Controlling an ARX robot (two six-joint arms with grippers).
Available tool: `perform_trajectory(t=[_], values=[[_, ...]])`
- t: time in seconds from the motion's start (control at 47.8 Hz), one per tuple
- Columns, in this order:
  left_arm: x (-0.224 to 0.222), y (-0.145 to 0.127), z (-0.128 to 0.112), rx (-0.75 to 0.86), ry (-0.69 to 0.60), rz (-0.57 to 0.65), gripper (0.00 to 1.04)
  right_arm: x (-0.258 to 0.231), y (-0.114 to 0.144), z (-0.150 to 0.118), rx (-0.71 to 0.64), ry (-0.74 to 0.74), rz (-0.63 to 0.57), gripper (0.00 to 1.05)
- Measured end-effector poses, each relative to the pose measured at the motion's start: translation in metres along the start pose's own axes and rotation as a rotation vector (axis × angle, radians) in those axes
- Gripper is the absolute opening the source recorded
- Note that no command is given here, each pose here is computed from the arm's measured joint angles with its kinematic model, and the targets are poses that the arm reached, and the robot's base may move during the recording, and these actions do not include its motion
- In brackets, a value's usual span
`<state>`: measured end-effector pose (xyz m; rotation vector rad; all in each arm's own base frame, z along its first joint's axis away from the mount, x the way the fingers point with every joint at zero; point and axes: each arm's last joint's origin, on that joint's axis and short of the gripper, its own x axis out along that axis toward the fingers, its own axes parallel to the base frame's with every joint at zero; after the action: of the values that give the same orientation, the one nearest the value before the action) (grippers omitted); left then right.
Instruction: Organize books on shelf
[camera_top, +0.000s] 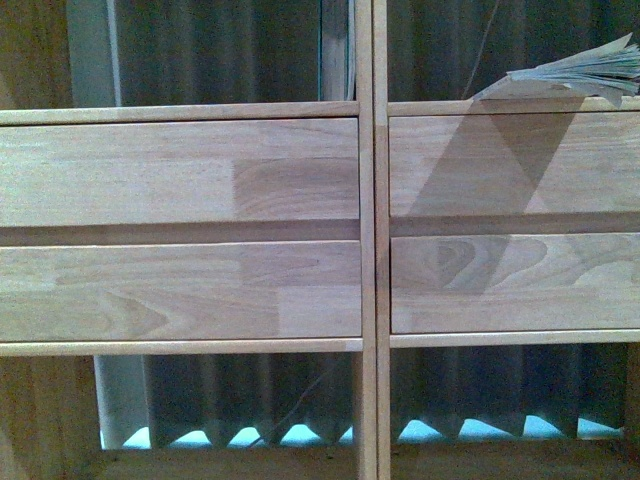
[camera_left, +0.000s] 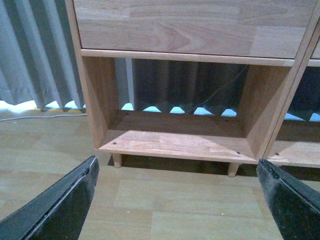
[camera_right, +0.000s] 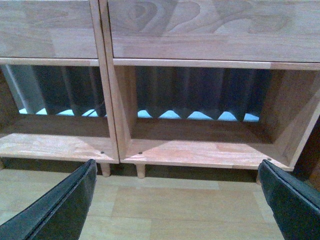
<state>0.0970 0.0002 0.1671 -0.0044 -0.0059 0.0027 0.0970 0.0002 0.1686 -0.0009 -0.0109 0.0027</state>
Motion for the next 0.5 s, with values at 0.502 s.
perform_trajectory(t=[0.502], values=[[0.0000,0.0000,0.0000,0.000,0.000,-0.001,0.97,0.0000,0.0000,0.0000,0.000,0.000,0.000,0.98]])
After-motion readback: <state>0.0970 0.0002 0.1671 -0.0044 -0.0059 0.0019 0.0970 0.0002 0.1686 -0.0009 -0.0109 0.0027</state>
